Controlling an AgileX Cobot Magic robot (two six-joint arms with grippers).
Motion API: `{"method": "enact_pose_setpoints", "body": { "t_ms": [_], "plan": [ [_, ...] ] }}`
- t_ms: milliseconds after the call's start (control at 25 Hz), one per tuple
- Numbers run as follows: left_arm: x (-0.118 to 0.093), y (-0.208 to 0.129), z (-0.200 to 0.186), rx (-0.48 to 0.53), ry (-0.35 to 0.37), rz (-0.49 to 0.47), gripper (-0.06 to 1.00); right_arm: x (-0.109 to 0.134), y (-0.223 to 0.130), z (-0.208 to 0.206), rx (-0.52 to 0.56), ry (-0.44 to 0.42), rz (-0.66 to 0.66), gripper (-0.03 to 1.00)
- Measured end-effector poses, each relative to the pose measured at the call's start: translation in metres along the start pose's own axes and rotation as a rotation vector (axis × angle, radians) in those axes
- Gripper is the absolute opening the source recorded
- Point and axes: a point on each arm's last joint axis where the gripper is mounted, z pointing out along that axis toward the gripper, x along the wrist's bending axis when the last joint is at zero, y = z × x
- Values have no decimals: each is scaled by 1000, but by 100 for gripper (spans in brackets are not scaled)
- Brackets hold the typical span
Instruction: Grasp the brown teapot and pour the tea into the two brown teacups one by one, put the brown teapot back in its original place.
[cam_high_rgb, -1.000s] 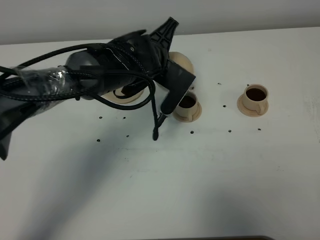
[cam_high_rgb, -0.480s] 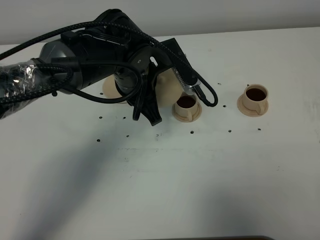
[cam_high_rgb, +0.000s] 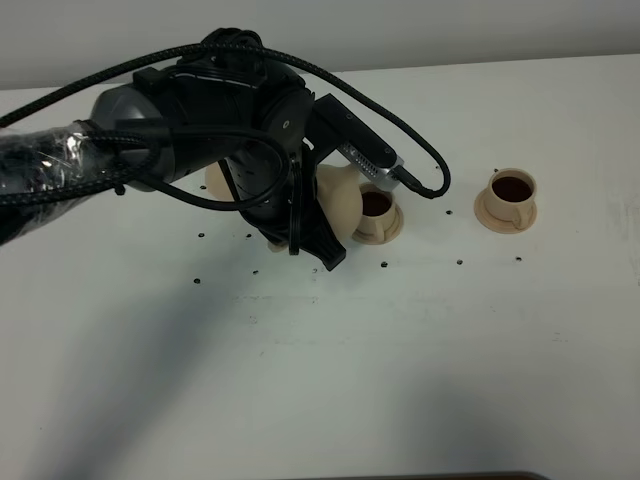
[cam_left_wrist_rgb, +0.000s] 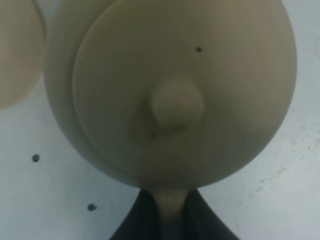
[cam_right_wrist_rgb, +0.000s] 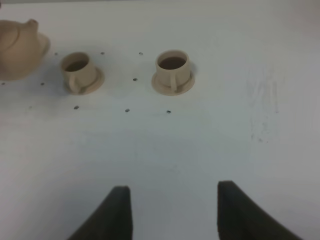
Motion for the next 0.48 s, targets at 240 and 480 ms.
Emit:
{"method": "enact_pose_setpoints", "body": {
  "t_ms": [240, 480],
  "plan": [
    [-9, -9, 34, -22, -26, -16, 12, 0, 0, 0, 0, 0, 0, 41],
    [-8, -13, 34, -40, -24, -36, 12, 0, 0, 0, 0, 0, 1, 41]
  ]
}}
